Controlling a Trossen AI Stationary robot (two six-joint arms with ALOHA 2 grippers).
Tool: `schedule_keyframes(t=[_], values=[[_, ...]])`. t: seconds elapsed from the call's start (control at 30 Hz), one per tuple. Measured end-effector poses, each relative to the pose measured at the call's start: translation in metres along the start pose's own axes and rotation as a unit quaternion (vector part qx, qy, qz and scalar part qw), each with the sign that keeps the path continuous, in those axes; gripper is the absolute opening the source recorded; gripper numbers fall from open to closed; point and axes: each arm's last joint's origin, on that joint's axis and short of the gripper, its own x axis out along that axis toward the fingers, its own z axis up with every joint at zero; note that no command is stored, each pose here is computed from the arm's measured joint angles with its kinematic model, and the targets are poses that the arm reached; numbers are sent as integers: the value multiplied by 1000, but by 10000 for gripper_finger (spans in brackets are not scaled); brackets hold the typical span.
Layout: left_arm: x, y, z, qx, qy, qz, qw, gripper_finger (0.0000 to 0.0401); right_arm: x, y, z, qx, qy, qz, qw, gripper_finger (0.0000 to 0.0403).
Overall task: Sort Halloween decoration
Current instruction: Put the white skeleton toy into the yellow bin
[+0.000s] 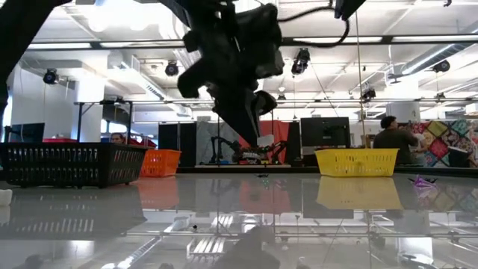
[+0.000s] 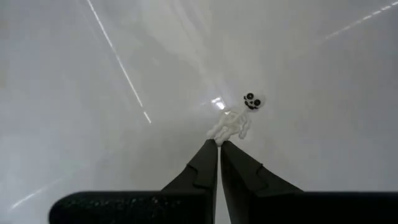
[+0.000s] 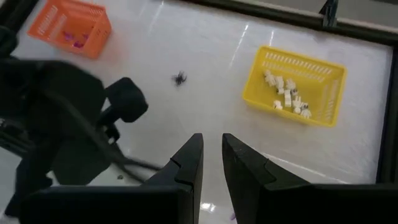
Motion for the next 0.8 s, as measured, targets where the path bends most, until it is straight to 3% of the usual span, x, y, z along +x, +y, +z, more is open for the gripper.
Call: schedule_keyframes(t=[0.27,0.57,0.8], values=[[-20,45,-17,-26,-17,39,999,0,-9,-10,8,11,-55,7,998,54],[-72,97,-16,-41,-79,100,991,0,-9,-10,8,-13,-59,6,998,54],[-109,126,-15,-46,-134,137,980,0,-14,-18,17,0,-105,3,995,54]])
